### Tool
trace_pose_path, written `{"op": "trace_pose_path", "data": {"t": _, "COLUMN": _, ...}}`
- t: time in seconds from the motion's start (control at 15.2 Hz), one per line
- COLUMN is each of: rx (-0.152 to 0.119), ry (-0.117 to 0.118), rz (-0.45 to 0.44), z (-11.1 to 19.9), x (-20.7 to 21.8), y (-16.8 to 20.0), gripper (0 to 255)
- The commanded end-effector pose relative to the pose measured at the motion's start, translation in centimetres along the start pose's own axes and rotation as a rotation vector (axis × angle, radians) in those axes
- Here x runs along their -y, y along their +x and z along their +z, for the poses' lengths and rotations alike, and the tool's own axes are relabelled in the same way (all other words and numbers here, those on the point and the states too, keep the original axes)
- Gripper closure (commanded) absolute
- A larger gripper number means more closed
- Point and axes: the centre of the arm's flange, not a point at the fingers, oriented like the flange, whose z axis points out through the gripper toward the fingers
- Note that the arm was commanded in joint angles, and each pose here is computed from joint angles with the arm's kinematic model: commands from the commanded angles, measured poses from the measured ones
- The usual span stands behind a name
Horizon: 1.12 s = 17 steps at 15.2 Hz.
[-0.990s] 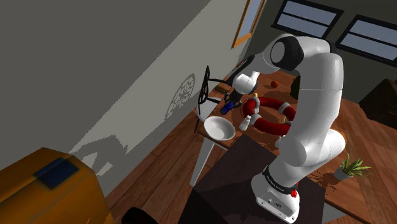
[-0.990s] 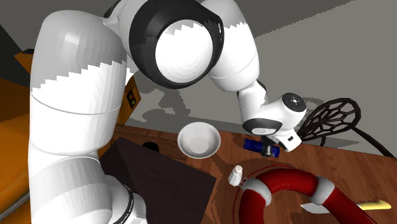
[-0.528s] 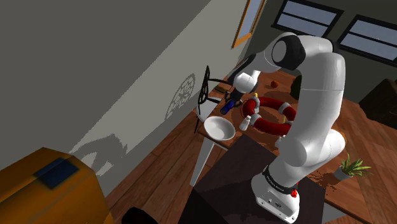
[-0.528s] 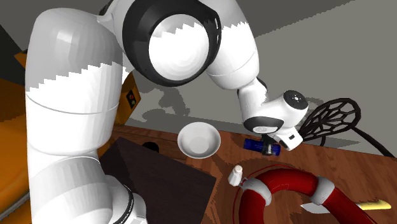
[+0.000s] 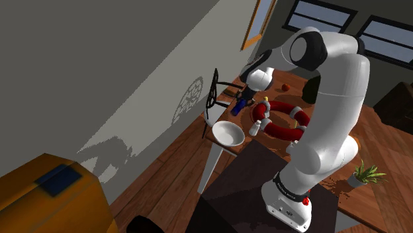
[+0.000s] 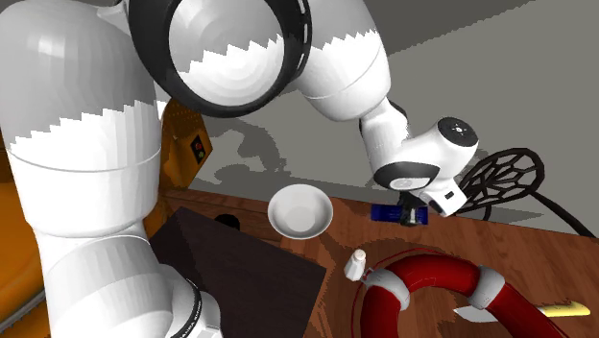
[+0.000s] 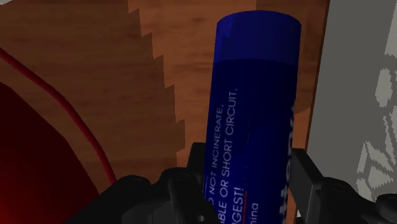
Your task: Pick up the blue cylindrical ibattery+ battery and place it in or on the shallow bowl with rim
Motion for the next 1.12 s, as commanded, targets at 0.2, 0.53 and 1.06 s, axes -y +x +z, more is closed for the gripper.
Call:
{"op": "trace_pose_path", "data": {"t": 0.2, "rx": 0.000, "ry": 0.000, "rz": 0.000, "z": -2.5, "x": 0.5, "y": 0.0, "gripper": 255}}
{"op": "trace_pose_path", "data": {"t": 0.53, "rx": 0.000, "ry": 0.000, "rz": 0.000, "z": -5.1, "x": 1.0, "y": 0.1, "gripper": 255}}
{"op": "trace_pose_path", "data": {"t": 1.06, "rx": 0.000, "ry": 0.000, "rz": 0.000, "z": -8.1, "x": 1.1, "y": -2.4, "gripper": 255}}
